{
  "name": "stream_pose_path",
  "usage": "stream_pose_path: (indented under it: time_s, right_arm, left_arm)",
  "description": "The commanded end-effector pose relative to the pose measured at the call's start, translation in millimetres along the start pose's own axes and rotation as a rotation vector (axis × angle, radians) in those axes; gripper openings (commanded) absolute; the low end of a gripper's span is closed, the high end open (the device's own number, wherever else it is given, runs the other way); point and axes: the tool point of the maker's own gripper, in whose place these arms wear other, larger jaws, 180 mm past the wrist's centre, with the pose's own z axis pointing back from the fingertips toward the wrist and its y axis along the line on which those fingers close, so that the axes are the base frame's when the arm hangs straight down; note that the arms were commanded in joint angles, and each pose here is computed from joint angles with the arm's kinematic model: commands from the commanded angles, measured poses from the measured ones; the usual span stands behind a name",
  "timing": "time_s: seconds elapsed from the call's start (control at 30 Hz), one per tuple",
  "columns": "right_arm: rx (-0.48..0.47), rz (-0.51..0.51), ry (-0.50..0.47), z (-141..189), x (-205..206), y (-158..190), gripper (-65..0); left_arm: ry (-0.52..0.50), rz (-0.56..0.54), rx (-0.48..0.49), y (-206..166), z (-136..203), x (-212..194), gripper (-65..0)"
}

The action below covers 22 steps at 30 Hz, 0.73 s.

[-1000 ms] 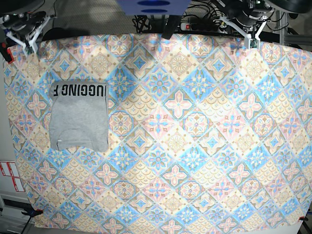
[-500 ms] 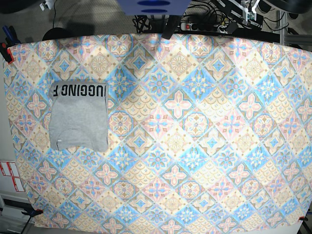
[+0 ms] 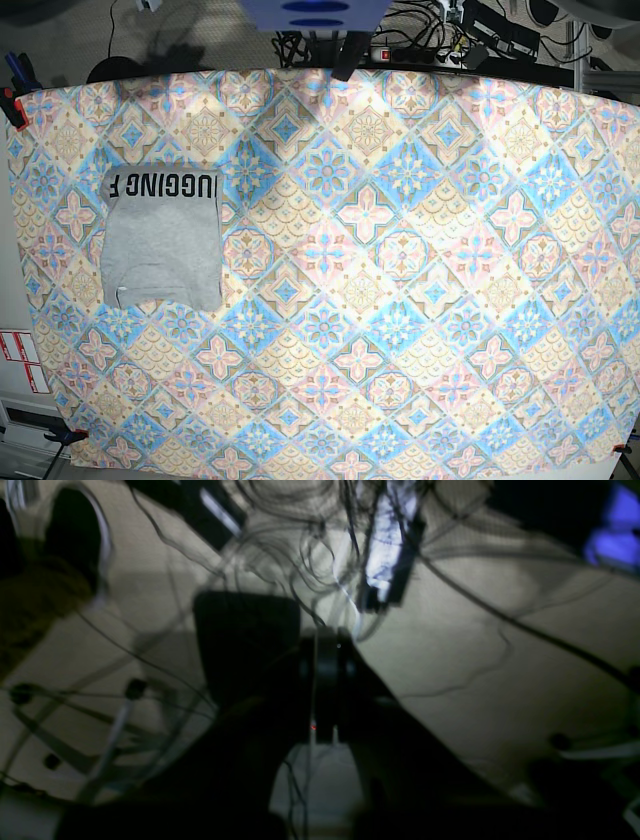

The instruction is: Fold the T-shirt properly

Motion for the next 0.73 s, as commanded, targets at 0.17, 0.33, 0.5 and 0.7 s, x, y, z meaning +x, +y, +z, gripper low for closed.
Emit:
stream_pose_path:
  time_s: [0.17,0.33,0.5,0.7]
  right_arm:
    - [0.054,-0.077,-0.122,-16,30,14,-61.6]
    - [0.068,-0.091,-0.158,-19,41,20,-61.6]
    - [0.068,-0.107,-0.189,-35,61,43,-61.6]
    - [0.109,-0.122,-0.187,-46,57,70,-61.6]
  left_arm:
    - [-0.027,-0.082,0.007,-9,-24,2,-65.0]
    - [-0.096,-0.145,-0.001,-19,-31,17,-65.0]
    - [-0.118,-0.152,-0.006,-21,-32,25,-65.0]
    - [-0.156,-0.152,-0.022,-29,-33,42,-65.0]
